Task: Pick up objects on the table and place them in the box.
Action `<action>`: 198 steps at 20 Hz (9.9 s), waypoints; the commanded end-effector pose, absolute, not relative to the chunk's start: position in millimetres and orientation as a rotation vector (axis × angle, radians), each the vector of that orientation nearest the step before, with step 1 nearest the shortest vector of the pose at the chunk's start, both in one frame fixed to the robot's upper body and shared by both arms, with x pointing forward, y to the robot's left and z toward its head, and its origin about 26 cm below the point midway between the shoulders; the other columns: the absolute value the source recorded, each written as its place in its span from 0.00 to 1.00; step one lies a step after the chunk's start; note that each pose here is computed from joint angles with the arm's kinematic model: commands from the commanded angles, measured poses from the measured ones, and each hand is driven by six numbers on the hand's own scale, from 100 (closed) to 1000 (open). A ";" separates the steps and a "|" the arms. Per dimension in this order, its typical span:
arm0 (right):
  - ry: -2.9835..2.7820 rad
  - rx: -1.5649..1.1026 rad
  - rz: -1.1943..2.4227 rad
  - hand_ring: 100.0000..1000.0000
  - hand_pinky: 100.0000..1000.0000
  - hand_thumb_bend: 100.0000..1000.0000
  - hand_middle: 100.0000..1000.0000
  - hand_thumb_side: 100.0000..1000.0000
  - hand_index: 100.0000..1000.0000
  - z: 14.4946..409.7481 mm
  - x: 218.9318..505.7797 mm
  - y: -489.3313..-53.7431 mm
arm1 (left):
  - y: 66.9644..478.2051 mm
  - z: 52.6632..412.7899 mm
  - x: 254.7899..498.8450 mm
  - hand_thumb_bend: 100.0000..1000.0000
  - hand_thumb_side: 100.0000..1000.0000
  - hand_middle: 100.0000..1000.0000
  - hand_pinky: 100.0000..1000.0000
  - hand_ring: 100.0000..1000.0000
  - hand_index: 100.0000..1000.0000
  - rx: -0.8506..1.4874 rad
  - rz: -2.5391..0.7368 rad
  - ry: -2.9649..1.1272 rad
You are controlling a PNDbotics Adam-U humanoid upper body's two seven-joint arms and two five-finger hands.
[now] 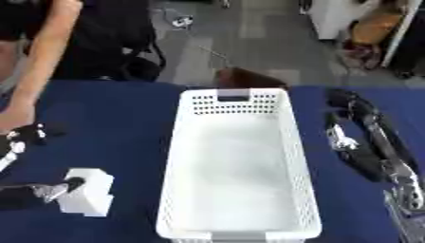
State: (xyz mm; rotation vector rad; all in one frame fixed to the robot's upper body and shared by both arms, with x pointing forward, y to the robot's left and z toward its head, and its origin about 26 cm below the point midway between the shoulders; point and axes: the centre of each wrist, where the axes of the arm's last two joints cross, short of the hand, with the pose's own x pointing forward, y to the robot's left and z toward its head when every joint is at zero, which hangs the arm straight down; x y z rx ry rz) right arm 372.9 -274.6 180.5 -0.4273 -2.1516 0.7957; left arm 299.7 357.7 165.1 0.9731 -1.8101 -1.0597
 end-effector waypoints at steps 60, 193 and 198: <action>-2.145 -0.439 0.829 0.83 0.78 0.00 0.88 0.69 0.88 182.5 369.1 -281.6 | 378.7 222.3 348.0 0.83 0.58 0.79 0.66 0.75 0.88 0.673 -1.719 -1.493; -2.095 -0.422 0.895 0.83 0.78 0.00 0.88 0.72 0.88 171.4 367.3 -283.1 | 291.3 339.1 395.9 0.08 0.18 0.06 0.00 0.00 0.26 0.500 -1.986 -1.553; -2.109 -0.405 0.904 0.83 0.78 0.00 0.88 0.72 0.88 173.9 368.7 -277.7 | 280.4 337.3 404.4 0.07 0.17 0.06 0.00 0.00 0.26 0.482 -1.998 -1.561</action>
